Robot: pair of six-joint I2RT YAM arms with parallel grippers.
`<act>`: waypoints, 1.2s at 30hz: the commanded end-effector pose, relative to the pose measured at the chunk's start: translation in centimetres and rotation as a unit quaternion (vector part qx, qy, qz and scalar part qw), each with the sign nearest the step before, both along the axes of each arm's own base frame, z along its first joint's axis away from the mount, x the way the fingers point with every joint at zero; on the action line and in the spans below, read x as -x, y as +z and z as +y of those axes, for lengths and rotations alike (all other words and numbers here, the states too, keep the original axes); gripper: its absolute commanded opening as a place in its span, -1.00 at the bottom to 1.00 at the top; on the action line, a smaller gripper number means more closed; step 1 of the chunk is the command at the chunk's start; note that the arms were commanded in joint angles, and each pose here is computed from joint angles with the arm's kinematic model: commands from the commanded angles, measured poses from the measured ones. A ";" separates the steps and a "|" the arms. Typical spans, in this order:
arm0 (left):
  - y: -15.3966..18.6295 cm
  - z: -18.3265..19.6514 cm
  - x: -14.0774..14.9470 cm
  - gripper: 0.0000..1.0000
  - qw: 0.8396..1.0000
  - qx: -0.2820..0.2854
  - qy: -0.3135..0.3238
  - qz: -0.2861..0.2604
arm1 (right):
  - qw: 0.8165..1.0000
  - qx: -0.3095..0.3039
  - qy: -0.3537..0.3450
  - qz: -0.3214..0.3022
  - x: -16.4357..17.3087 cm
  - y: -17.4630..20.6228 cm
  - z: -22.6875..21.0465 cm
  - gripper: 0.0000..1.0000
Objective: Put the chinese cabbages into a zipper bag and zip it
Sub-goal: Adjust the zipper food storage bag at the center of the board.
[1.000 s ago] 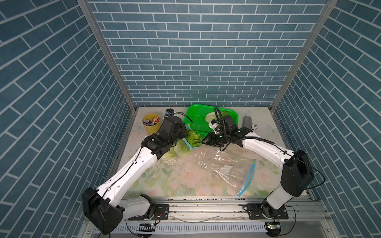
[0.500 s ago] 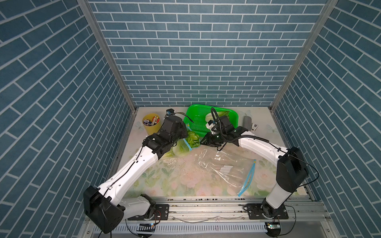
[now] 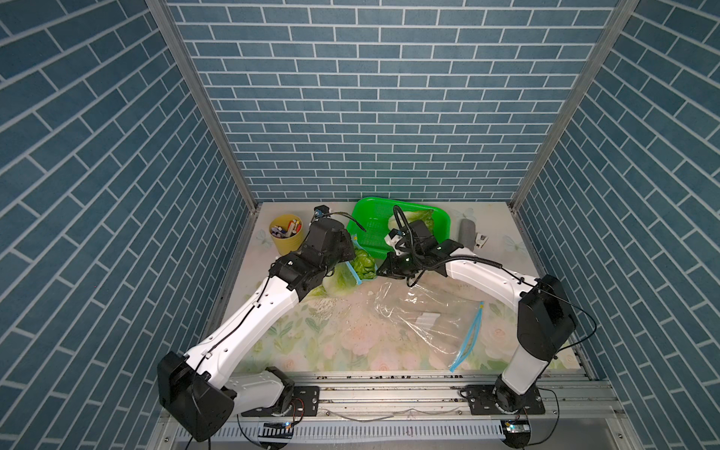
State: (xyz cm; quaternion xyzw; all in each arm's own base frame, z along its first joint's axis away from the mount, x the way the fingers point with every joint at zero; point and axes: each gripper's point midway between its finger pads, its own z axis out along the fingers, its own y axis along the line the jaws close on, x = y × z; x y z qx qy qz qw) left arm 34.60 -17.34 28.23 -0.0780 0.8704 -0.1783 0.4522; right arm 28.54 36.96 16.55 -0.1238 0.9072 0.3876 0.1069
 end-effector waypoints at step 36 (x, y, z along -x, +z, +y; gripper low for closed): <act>5.6 5.8 1.0 -1.00 0.990 0.055 0.104 -0.072 | 0.973 -0.018 0.084 -0.215 -1.8 16.8 3.0 -1.00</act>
